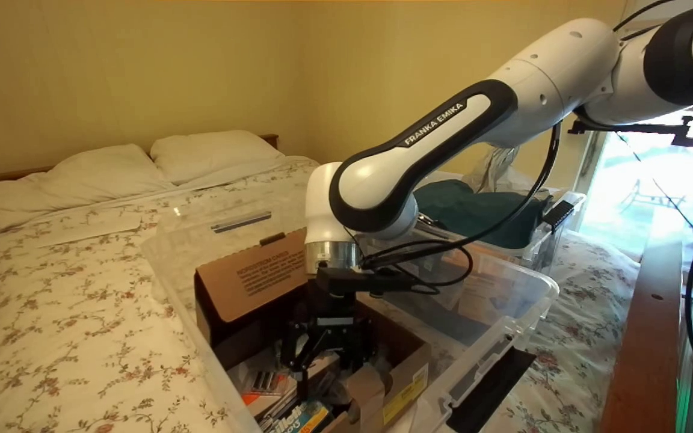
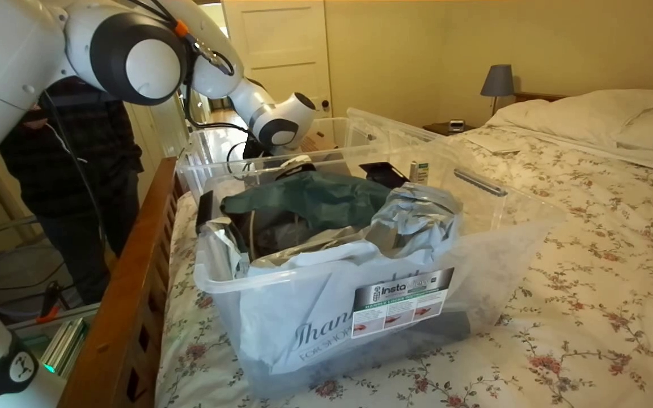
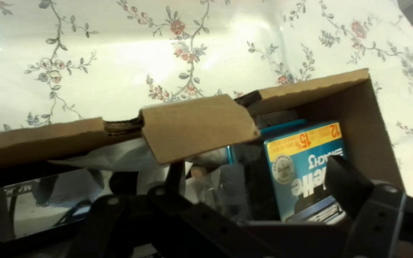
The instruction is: Put the gillette box in the storage box to the right
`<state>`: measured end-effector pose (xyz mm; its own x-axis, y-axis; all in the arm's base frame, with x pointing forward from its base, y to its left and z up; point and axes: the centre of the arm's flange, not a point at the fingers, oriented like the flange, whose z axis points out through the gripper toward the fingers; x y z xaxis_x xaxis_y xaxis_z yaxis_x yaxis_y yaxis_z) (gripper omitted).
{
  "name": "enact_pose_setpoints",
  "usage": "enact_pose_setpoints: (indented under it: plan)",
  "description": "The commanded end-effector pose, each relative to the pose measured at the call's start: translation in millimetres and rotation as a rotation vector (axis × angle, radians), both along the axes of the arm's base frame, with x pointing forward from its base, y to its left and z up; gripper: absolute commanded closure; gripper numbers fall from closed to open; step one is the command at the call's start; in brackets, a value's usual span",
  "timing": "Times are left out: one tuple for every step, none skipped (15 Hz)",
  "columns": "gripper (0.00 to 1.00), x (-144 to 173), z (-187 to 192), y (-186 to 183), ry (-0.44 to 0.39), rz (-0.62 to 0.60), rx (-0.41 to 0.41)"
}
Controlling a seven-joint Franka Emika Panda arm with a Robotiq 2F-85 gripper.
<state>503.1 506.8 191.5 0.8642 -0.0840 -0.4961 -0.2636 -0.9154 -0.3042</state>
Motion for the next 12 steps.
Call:
enact_pose_setpoints:
  plan:
    - [0.0,-24,3,2,-0.069,0.005,0.04]
    - [0.0,-27,5,4,-0.089,0.008,0.054]
    - [0.0,-30,8,6,-0.12,0.004,0.066]
    - [0.0,-31,9,9,-0.139,0.004,0.08]
    - [0.0,-32,7,12,-0.147,0.011,0.097]
    - [0.0,-33,6,15,-0.157,0.022,0.108]
    - [0.0,-33,4,18,-0.155,0.035,0.122]
    - [0.0,-31,-2,23,-0.156,0.044,0.114]
    - [0.0,-31,-7,27,-0.16,0.065,0.101]
    - [0.0,-31,-12,30,-0.159,0.078,0.085]
    - [0.01,-33,-16,33,-0.142,0.094,0.083]
    - [0.02,-36,-19,35,-0.146,0.101,0.068]
